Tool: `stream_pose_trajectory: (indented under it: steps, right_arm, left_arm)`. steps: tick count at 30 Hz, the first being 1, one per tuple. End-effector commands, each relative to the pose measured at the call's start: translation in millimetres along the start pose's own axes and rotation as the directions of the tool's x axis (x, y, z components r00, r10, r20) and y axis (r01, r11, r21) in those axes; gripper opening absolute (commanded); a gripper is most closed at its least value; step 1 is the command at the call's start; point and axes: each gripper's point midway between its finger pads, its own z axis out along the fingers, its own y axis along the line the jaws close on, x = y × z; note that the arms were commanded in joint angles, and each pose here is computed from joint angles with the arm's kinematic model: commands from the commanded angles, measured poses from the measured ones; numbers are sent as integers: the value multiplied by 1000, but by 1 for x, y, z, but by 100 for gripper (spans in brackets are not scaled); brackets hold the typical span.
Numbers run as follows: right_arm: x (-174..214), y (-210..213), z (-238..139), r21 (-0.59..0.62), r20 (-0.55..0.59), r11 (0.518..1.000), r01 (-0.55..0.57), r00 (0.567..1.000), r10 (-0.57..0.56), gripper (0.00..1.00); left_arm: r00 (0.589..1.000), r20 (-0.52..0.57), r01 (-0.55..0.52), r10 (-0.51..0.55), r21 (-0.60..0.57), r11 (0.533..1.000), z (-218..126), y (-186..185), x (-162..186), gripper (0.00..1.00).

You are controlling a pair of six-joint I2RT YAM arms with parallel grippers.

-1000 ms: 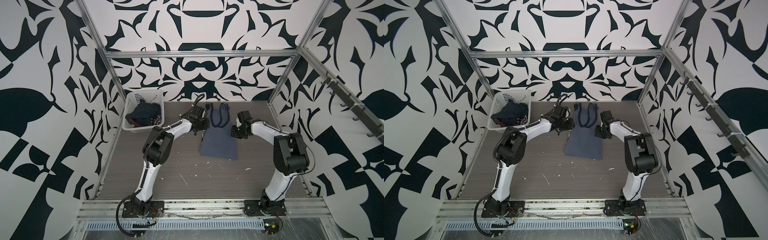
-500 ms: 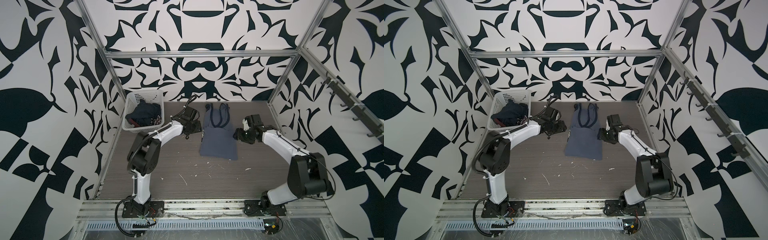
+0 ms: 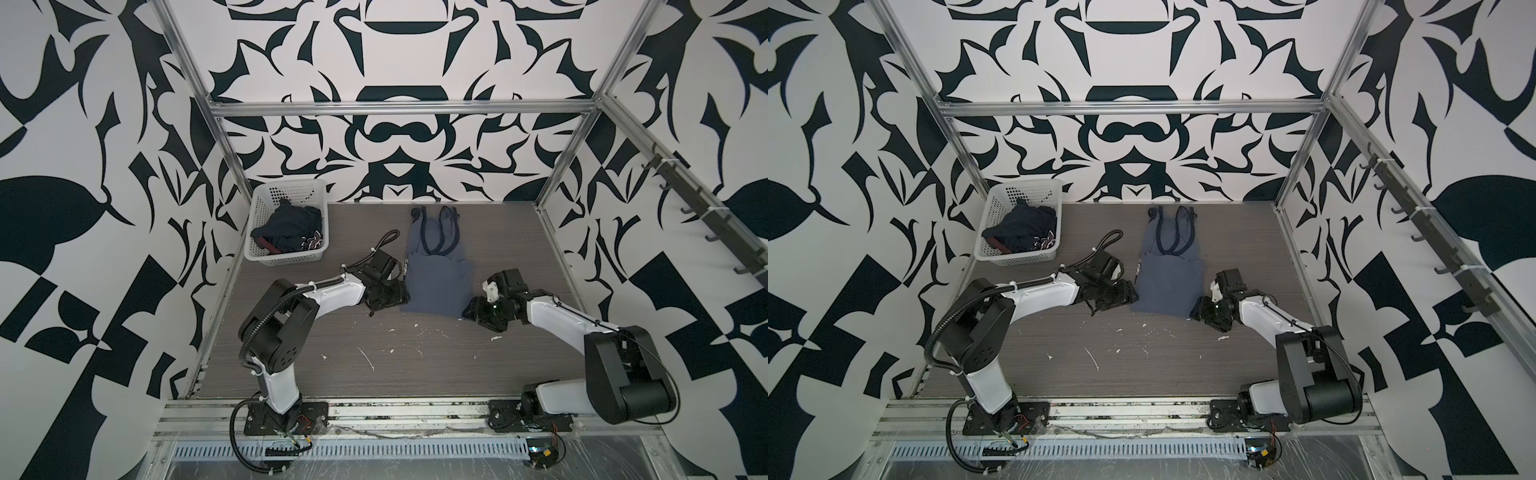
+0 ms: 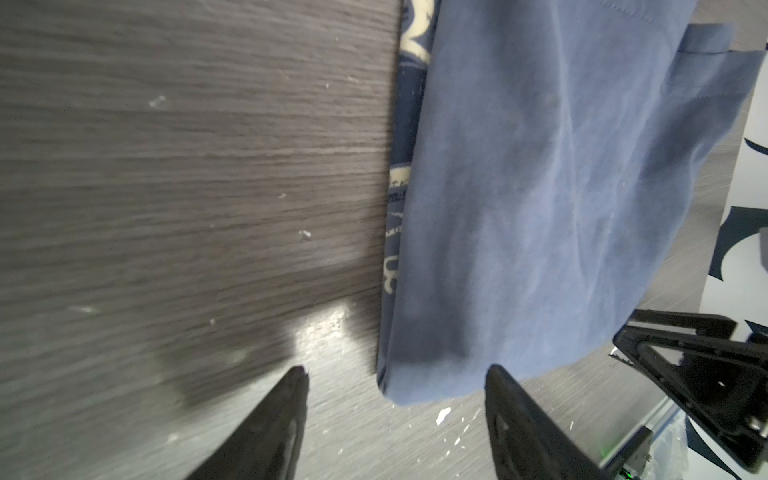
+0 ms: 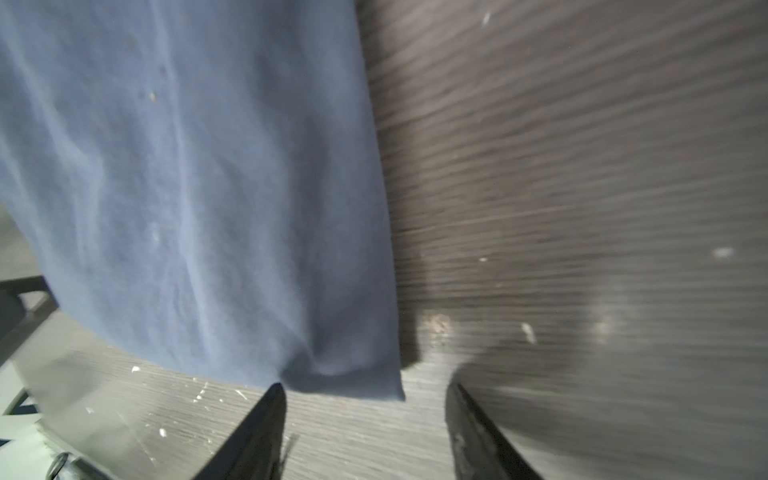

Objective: Fold and stack the tank tops

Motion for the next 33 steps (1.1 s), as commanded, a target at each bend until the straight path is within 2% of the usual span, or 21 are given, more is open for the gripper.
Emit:
stream_pose_trajectory:
  steps: [1, 5, 10, 15, 18, 23, 27, 30, 33]
  right_arm:
    - [-4, 11, 7, -44, 15, 999, -4, 1000, 5, 57]
    - [-3, 8, 18, -20, 3, 1000, -1, 1000, 1, 44]
    - [-7, 8, 16, 27, 20, 999, 31, 999, -31, 23]
    - [-2, 24, -2, 89, 31, 989, 119, 992, -122, 7]
    - [7, 30, -21, 105, 40, 985, 135, 989, -140, 1]
    - [23, 43, -67, 81, 90, 985, 154, 983, -161, 0]
    - [32, 63, -109, 18, 119, 986, 165, 979, -166, 0]
    - [25, 87, -142, -27, 165, 980, 196, 968, -189, 0]
    - [5, 112, -158, -43, 208, 970, 241, 952, -227, 0]
  left_arm:
    - [999, -26, 29, -28, 31, 999, 15, -3, 6, 69]
    - [998, -50, 39, -38, 15, 999, 26, 0, 12, 62]
    - [997, -60, 48, -46, 18, 999, 32, -1, 12, 44]
    - [999, -18, 30, -29, 43, 999, 16, -15, 9, 13]
    - [1000, 31, 1, -2, 44, 999, -5, -25, 12, 0]
    - [991, 121, -57, 52, 39, 998, -51, -42, 30, 0]
    - [974, 222, -66, 41, 107, 992, -103, -64, 38, 0]
    - [950, 314, -65, 0, 197, 978, -146, -84, 29, 0]
    - [920, 392, -80, -15, 225, 971, -172, -99, 11, 0]
